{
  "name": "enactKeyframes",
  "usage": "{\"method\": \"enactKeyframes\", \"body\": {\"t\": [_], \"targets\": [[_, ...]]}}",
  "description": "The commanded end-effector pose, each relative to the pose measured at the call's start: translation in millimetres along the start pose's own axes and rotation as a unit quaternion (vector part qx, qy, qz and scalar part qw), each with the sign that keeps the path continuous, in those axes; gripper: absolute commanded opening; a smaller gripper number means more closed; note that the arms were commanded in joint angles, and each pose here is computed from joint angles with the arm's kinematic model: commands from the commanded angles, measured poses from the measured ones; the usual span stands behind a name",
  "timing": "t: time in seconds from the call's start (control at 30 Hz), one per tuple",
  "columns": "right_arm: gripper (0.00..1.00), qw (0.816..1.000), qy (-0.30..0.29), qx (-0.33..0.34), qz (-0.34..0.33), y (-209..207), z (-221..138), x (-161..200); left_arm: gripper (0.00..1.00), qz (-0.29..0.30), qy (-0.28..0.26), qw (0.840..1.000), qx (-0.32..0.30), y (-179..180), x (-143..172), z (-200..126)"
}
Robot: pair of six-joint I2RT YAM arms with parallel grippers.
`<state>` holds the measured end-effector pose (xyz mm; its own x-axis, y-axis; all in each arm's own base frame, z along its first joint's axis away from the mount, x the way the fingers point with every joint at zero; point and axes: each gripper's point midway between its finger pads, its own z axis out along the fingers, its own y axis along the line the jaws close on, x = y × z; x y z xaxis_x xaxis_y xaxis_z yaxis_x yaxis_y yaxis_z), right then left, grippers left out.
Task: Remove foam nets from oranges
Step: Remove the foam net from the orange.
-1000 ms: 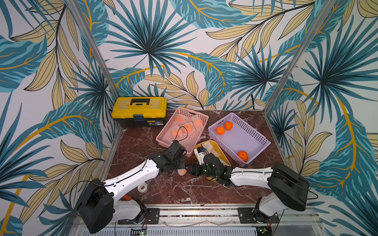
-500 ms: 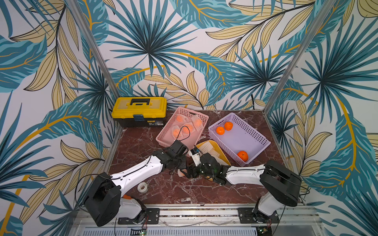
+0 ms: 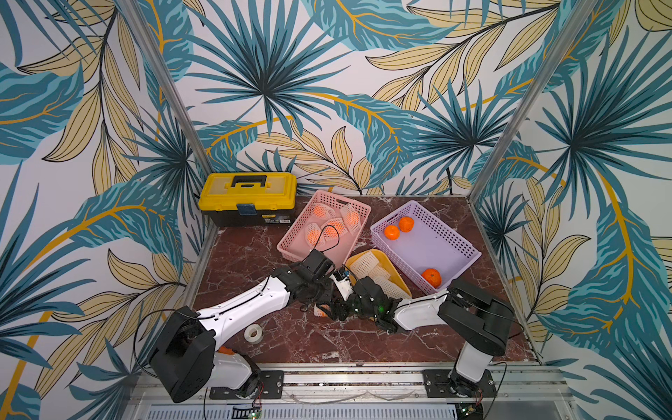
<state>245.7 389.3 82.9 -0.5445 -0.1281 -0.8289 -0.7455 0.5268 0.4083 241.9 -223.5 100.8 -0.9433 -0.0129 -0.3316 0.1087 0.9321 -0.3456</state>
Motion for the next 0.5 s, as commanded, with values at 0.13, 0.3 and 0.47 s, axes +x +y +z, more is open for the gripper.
{"method": "enactKeyframes", "body": {"t": [0.13,0.3,0.47], "targets": [[0.48,1.0,-0.027,0.003,-0.016,0.5,-2.1,-10.0,0.13,0.008,-0.005,1.0,0.003,-3.3,-2.6,-2.5],[0.35,1.0,-0.026,0.005,-0.015,0.4,-1.9,-11.3,0.3,0.003,-0.011,1.0,0.0,-2.4,-5.2,-5.0],[0.26,0.999,-0.028,0.014,-0.014,-1.8,-2.4,-13.1,0.53,-0.003,-0.028,1.0,-0.003,-1.4,-12.7,-13.2]]}}
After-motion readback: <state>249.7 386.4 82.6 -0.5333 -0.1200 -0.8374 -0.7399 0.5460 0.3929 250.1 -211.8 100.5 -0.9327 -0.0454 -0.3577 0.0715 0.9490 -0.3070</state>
